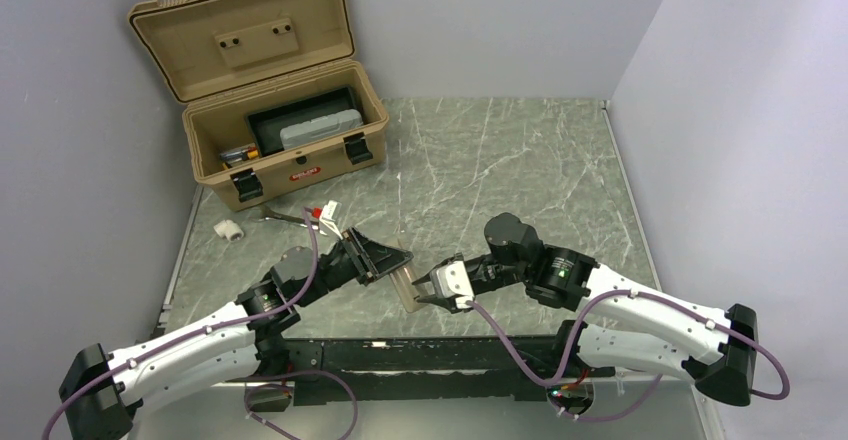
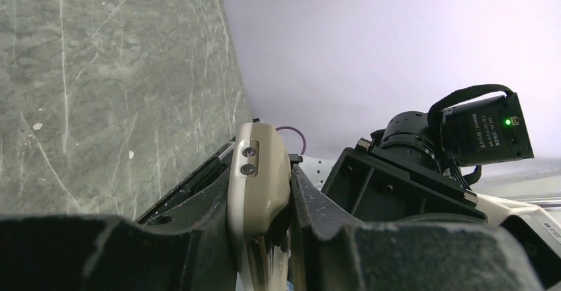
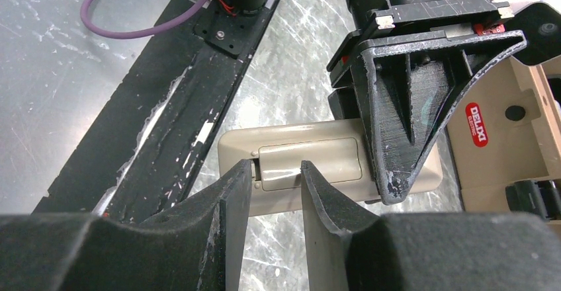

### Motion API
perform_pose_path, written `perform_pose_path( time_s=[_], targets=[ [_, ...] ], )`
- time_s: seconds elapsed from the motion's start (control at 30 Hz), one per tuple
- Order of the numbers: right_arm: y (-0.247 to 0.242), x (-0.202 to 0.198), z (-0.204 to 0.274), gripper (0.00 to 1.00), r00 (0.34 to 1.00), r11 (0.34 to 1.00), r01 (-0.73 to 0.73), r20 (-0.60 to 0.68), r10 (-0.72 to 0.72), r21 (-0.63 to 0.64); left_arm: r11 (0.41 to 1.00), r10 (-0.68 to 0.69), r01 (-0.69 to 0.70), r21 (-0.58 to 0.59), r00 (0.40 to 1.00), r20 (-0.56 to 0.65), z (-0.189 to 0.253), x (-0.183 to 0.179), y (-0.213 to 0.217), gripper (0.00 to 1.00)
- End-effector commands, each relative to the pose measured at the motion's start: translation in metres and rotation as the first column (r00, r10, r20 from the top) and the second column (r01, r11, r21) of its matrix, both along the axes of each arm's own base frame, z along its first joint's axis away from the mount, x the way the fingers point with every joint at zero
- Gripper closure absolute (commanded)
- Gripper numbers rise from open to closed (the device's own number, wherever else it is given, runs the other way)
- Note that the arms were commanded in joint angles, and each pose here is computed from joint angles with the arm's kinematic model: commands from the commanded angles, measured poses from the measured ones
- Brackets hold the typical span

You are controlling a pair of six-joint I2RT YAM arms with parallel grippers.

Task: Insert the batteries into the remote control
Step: Remove the battery cover from the remote control.

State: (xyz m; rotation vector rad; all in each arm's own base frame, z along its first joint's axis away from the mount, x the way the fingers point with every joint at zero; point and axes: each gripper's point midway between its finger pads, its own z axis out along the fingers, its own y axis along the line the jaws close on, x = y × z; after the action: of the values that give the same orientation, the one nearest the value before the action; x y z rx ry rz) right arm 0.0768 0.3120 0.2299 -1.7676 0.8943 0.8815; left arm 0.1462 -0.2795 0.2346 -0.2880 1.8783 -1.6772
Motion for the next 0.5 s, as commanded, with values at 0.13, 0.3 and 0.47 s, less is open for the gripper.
perform_pose_path(
  time_s=[0.13,0.3,0.47],
  targets=[
    [0.003,-0.001,0.001,0.64,1.000,1.000,-0.026,0.014,0.026,0.001,0.996,-0.024,0.027,-0.082,0.999,0.028,0.022,-0.005,-0.002,1.00],
    [0.003,0.004,-0.008,0.64,0.999,0.999,-0.006,0.032,0.008,-0.046,0.996,-0.032,0.034,-0.082,0.999,0.028,0.021,-0.006,-0.003,1.00],
    [0.004,0.012,-0.011,0.66,0.996,0.998,0.037,0.077,-0.033,-0.056,0.996,-0.032,0.034,-0.087,0.999,0.026,0.021,-0.005,-0.003,1.00]
  ],
)
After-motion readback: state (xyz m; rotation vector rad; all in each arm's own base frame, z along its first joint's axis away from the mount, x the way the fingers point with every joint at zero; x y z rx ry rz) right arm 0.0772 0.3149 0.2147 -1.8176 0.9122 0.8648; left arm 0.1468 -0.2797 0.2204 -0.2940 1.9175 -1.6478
